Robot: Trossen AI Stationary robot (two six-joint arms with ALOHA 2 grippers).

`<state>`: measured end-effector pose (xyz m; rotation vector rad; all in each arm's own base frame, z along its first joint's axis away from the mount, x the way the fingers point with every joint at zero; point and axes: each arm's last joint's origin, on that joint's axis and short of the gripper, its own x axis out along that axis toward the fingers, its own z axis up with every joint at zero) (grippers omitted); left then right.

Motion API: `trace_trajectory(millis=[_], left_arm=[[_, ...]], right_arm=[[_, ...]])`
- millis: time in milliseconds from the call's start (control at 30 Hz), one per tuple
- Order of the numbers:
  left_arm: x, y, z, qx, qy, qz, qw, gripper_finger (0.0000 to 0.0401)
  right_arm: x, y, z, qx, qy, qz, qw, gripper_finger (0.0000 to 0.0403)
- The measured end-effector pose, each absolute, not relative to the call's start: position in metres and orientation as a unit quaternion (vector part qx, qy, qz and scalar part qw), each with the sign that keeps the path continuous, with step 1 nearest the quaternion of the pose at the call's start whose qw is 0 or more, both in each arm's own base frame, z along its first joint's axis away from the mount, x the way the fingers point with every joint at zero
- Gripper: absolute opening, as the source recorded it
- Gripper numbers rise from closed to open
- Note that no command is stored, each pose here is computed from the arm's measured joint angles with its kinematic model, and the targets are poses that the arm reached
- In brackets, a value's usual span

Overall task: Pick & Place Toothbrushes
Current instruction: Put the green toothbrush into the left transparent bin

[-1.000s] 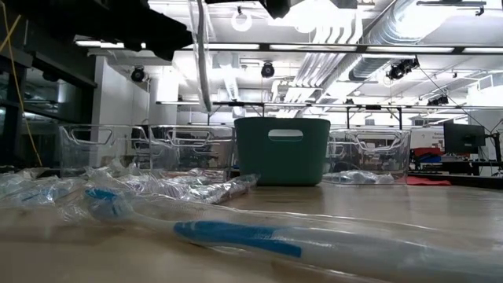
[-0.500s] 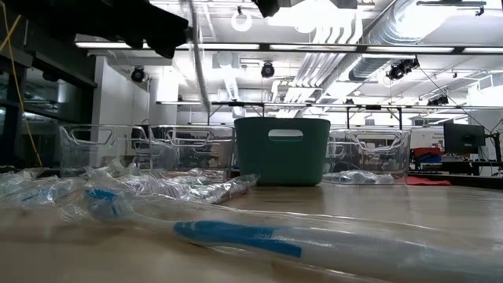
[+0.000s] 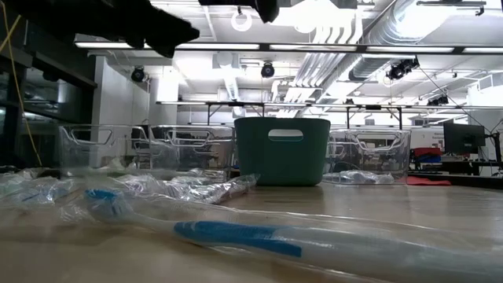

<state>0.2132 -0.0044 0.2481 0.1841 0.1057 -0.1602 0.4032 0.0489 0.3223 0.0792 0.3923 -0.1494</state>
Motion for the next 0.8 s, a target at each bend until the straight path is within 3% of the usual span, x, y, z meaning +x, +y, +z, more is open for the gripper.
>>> trace_trajectory(millis=[200,367,467,800], left_arm=[[0.203,-0.003,0.24,0.133,0.138,-0.078,0.978,0.0024],[0.194,-0.001,0.231,0.171,0.252,-0.064,0.95,0.0006],[0.194,0.0,0.225,0.198,0.287,-0.061,0.935,0.0033],[0.207,0.002,0.188,0.246,0.405,-0.075,0.877,0.0202]], right_arm=[[0.397,0.055,0.311,0.056,0.253,-0.081,0.963,0.0003],[0.388,0.066,0.301,0.069,0.308,-0.099,0.944,0.0003],[0.382,0.071,0.295,0.078,0.343,-0.105,0.93,0.0003],[0.368,0.086,0.286,0.092,0.396,-0.124,0.905,0.0003]])
